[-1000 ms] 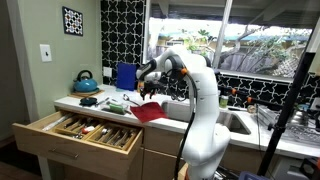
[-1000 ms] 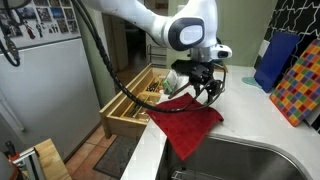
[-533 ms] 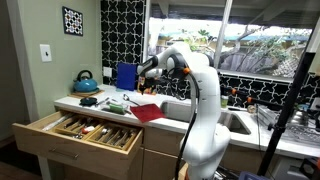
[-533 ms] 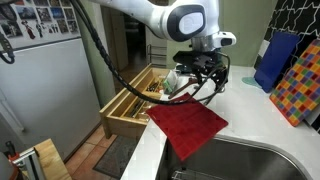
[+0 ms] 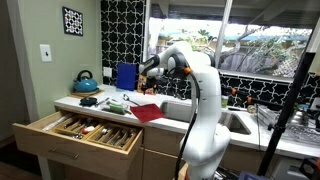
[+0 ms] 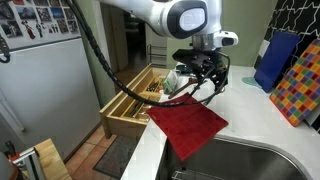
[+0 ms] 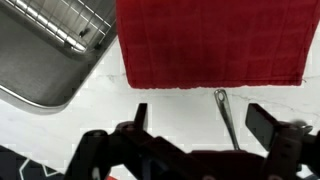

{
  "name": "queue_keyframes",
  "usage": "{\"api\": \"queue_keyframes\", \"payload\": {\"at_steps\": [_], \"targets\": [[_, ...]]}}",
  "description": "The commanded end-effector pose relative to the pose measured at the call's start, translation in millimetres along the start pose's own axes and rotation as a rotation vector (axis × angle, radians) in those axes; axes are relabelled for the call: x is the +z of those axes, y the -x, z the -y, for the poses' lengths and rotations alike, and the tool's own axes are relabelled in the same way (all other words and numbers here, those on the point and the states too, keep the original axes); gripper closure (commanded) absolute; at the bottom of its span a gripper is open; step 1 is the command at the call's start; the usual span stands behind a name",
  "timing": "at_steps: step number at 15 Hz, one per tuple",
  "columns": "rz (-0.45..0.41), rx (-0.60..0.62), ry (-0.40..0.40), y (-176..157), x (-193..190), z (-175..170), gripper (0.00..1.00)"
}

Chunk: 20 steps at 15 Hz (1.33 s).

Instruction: Fold the towel and hang it over the edge of the drawer

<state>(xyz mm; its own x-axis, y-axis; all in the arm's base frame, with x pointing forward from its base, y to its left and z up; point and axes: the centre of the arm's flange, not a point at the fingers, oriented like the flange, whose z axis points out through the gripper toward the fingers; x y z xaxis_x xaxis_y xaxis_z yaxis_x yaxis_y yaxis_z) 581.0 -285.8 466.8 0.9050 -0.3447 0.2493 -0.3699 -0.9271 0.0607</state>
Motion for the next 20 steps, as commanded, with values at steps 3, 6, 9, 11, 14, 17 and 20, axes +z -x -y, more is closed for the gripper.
{"api": "queue_keyframes", "payload": {"at_steps": [3, 6, 9, 11, 14, 17, 20], "targets": [[0.143, 0.188, -0.014, 36, 11, -36, 0.00], [0.149, 0.146, -0.056, 55, 36, -53, 0.00], [0.136, 0.110, -0.176, 75, 52, -61, 0.00], [0.076, 0.118, -0.276, 85, 57, -67, 0.00], [0.094, 0.130, -0.229, 68, 58, -67, 0.00], [0.087, 0.130, -0.240, 71, 55, -67, 0.00], [0.145, 0.153, -0.380, 85, 55, -76, 0.00]]}}
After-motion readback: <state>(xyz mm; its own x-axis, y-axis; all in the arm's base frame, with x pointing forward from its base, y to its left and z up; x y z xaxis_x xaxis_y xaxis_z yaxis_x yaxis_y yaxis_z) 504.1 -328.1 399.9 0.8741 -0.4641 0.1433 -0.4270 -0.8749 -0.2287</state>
